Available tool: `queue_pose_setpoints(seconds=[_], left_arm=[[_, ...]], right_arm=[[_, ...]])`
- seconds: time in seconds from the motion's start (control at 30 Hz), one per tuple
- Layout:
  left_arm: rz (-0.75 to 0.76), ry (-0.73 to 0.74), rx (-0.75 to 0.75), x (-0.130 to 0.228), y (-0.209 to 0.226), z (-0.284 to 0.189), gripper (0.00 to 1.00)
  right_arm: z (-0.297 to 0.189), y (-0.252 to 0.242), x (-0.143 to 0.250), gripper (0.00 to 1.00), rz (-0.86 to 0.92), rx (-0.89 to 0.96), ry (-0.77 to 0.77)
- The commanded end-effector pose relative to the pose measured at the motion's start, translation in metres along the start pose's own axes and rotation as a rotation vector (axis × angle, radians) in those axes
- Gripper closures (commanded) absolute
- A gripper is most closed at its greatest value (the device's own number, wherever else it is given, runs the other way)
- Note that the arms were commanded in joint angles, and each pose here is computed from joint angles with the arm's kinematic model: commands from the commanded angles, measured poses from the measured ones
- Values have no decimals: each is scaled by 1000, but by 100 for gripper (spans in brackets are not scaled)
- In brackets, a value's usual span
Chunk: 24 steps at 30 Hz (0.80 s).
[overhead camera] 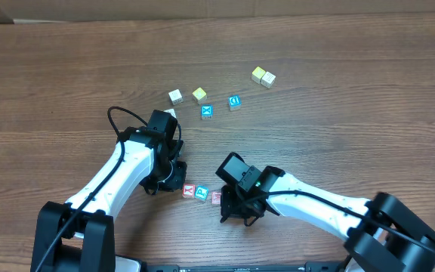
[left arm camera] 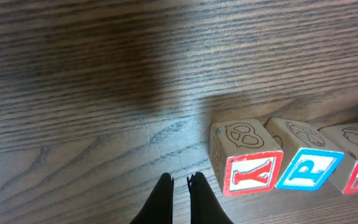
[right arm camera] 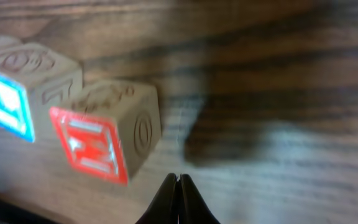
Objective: Flip 3 blocks
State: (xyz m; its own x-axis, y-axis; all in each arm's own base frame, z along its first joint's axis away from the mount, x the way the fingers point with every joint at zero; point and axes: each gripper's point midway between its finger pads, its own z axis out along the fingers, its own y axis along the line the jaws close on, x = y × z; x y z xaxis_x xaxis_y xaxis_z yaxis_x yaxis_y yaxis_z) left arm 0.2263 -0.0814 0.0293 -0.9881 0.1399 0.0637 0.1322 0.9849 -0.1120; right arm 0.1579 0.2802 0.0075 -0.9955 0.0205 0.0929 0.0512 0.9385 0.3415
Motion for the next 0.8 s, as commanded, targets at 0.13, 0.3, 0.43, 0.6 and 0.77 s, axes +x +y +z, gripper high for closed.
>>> queue_pose_setpoints(seconds=[0.13, 0.3, 0.43, 0.6, 0.77], left_arm=[[4, 20, 10, 5, 0, 3, 96], [1, 21, 10, 5, 0, 3, 96], [1, 21, 10, 5, 0, 3, 96], [1, 21, 10, 5, 0, 3, 96], [1, 21, 10, 5, 0, 3, 96]], right_arm=[[7, 4, -6, 96, 9, -16, -11], [7, 5, -11, 96, 4, -17, -38], [7, 7, -13, 96, -4, -26, -44], [7, 9, -14, 96, -13, -32, -48], [6, 11, -15, 96, -39, -42, -55]])
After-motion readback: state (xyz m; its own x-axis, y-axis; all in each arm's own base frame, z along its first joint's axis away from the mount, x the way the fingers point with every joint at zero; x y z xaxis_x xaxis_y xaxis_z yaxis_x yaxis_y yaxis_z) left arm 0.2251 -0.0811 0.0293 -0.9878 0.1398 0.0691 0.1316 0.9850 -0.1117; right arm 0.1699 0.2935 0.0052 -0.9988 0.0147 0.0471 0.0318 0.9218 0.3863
